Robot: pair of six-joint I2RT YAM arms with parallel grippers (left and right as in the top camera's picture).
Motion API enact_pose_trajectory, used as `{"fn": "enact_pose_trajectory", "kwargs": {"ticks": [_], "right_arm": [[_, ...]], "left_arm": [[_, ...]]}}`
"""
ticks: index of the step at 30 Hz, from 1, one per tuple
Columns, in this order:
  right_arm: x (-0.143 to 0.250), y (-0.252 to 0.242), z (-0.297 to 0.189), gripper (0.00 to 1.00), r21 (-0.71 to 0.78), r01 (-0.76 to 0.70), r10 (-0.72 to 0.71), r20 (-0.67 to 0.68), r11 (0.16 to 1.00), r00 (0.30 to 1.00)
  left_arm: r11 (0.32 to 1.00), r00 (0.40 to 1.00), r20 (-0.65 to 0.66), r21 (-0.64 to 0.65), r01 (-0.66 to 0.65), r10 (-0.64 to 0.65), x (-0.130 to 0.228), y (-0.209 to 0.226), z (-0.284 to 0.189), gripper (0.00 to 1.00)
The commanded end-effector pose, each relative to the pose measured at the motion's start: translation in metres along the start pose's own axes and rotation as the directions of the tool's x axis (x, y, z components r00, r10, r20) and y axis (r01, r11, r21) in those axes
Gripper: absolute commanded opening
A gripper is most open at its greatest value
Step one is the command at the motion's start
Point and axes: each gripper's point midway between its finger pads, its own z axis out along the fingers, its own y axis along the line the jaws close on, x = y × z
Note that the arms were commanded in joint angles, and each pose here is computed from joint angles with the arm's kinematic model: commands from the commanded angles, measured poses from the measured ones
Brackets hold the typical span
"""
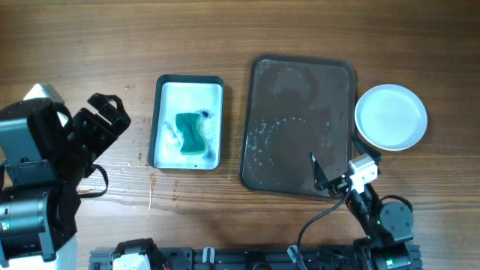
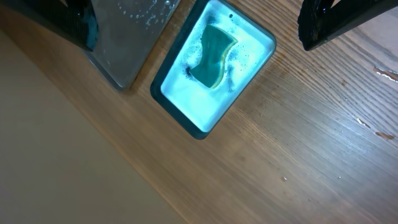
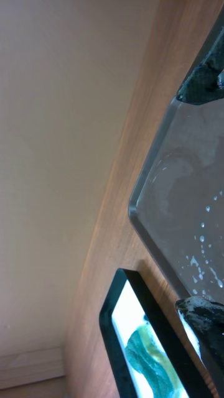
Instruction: Clean dirty plates on tray and stack at the side
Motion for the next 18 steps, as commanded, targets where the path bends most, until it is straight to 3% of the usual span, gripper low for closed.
{"fn": "enact_pose_trajectory", "kwargs": {"ticks": [1, 5, 10, 14, 18], "right_arm": [[-0.003, -0.003, -0.001, 1.00, 0.015, 0.006, -0.006, 0.015, 1.000, 1.000], [-0.003, -0.003, -0.001, 1.00, 0.015, 0.005, -0.005, 0.015, 1.000, 1.000], [-0.003, -0.003, -0.001, 1.00, 0.015, 0.005, -0.005, 0.015, 1.000, 1.000], [-0.003, -0.003, -0.001, 1.00, 0.015, 0.005, -0.005, 0.015, 1.000, 1.000], [-0.003, -0.003, -0.001, 1.00, 0.015, 0.006, -0.006, 0.015, 1.000, 1.000]], "left_arm": [[1.000, 1.000, 0.008, 0.014, -0.001, 0.001, -0.003, -0.003, -0.003, 1.00], [1.000, 1.000, 0.016, 0.003, -0.012, 0.012, -0.004, -0.001, -0.003, 1.00], [0.987, 0.987, 0.088, -0.101, -0.122, 0.131, -0.009, 0.015, -0.011, 1.00], [0.973, 0.951, 0.285, 0.158, -0.169, 0.119, -0.018, -0.022, -0.005, 1.00], [0.914, 0.910, 0.407, 0.332, -0.233, 0.084, 0.002, -0.030, 0.013, 1.00]]}}
